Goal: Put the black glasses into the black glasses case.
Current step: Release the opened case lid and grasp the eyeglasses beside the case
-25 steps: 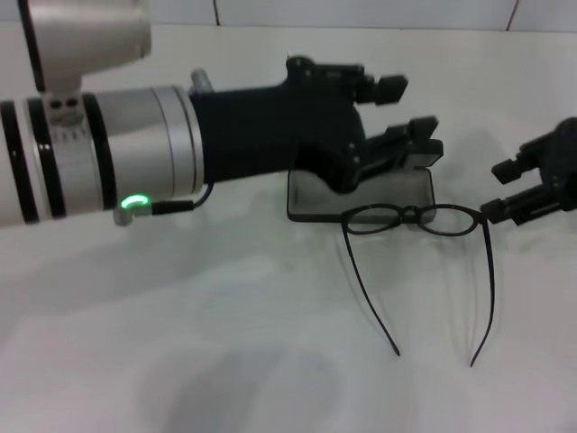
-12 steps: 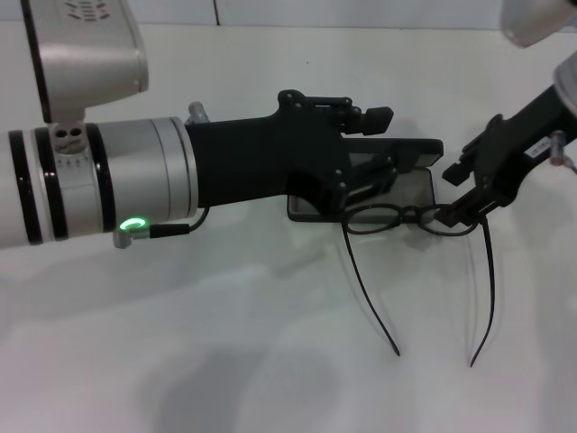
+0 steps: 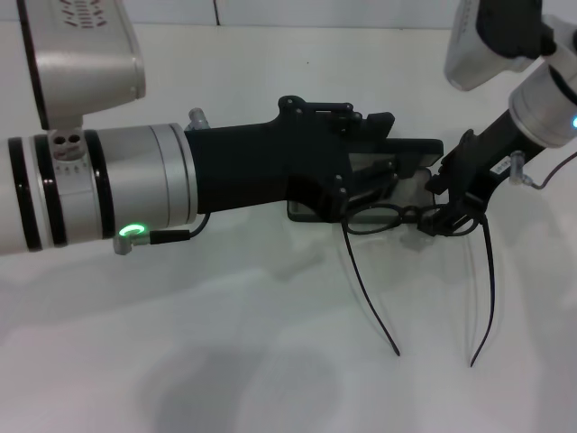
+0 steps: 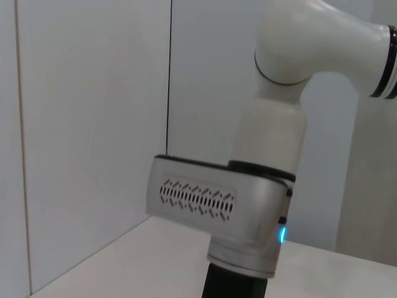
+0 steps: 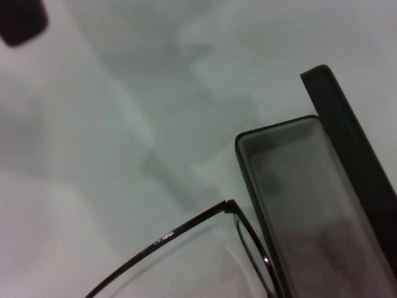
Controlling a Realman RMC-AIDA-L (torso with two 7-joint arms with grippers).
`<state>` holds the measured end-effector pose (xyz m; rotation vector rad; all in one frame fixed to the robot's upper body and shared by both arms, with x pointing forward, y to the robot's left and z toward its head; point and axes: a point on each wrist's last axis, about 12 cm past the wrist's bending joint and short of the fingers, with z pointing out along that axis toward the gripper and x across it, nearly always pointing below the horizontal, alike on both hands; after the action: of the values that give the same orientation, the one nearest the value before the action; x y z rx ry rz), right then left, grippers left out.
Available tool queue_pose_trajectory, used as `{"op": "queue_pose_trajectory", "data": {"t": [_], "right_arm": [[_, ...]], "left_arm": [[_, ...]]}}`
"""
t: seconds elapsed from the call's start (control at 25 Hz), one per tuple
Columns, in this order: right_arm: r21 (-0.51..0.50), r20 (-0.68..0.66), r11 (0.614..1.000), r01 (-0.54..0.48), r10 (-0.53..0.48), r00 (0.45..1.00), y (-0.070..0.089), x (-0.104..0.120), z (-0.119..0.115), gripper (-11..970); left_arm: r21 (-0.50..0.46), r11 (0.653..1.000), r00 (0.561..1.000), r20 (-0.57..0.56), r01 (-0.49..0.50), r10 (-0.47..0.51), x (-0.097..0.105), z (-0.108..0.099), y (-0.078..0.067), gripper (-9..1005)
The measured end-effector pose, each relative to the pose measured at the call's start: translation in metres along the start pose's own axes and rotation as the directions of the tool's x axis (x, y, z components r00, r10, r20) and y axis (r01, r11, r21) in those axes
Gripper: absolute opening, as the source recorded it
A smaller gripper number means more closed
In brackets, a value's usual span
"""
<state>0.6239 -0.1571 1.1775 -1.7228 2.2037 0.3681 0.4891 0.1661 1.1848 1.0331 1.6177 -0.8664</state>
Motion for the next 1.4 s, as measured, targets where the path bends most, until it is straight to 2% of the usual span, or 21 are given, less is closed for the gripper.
{"op": "queue_pose_trajectory", "data": {"t": [0.28,0.48,0.72,0.92,1.4], "right_arm": [[0.018,0.005,1.0,0.004,-0.004,1.0,-0.002,-0.002,0.007,610],[0.001,0.003,1.0,0.01,-0.01,1.0,-0.003,-0.004,0.013,521],[-0.017,-0.01,0.999,0.031,-0.031,0.999,0.001,-0.009,0.021,466],[-0.023,-0.004,0.999,0.037,-0.037,0.999,0.002,-0.011,0.022,303],[-0.043,-0.001,0.998,0.04,-0.04,0.999,0.007,-0.01,0.025,212]], "left_arm": [[-0.002,1.0,1.0,-0.004,0.009,-0.009,0.003,0.0,0.001,391],[-0.002,1.0,1.0,-0.009,0.017,-0.017,0.005,0.001,0.003,387],[-0.005,1.0,1.0,-0.011,0.019,-0.019,0.006,0.0,0.003,382],[-0.005,1.0,0.999,-0.017,0.03,-0.03,0.01,0.0,0.004,377],[-0.009,0.999,0.999,-0.02,0.037,-0.038,0.012,0.0,0.004,367]]}}
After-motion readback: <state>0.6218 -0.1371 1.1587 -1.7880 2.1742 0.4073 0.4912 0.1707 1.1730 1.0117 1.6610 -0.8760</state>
